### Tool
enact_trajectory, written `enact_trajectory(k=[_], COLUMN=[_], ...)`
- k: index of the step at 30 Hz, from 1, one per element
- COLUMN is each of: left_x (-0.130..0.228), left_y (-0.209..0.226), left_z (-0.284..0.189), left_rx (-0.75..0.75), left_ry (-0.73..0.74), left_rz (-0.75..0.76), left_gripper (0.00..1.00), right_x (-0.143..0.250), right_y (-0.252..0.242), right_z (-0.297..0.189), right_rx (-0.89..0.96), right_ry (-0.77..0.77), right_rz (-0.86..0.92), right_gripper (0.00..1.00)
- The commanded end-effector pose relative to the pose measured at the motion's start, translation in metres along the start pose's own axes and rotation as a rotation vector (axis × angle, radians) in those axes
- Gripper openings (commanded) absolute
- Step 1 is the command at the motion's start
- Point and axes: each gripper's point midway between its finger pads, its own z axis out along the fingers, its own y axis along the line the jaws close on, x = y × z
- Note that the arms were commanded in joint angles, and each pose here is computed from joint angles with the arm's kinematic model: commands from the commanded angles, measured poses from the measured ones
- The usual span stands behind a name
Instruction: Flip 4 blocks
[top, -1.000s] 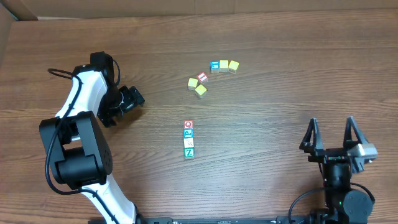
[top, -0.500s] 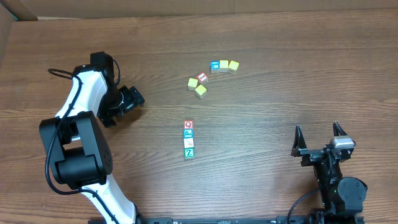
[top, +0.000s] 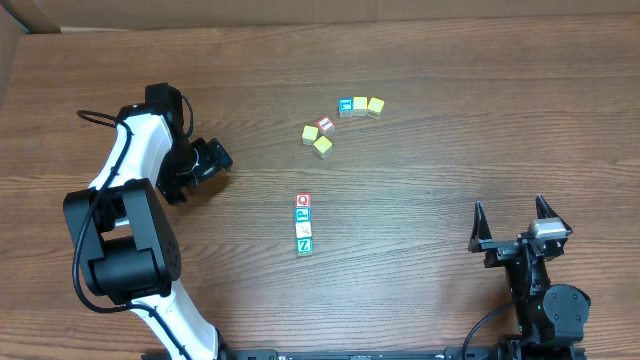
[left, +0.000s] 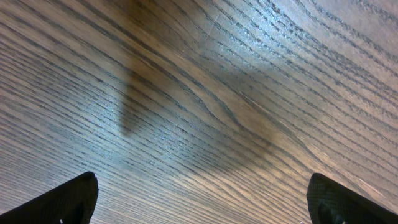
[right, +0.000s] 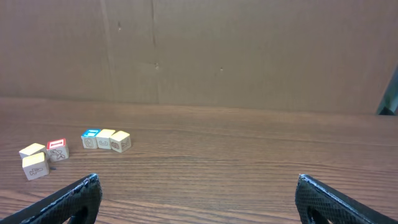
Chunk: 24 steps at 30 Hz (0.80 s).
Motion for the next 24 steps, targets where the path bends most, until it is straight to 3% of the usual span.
enact_trajectory(k=[1, 24], left_x=[-0.002, -0.005], left_y=[-0.003, -0.004], left_z=[-0.004, -0.016], left_rx=[0.001, 0.016], left_ry=[-0.017, -0.046], left_rz=[0.005, 0.003], left_gripper=[1.00, 1.00], right_x=[0.002, 0.002], right_y=[0.000, 0.000], right_z=[0.000, 0.000], right_rx=[-0.003, -0.003], right_ry=[-0.003, -0.003], right_rz=[-0.011, -0.011], right_gripper=[1.00, 1.00])
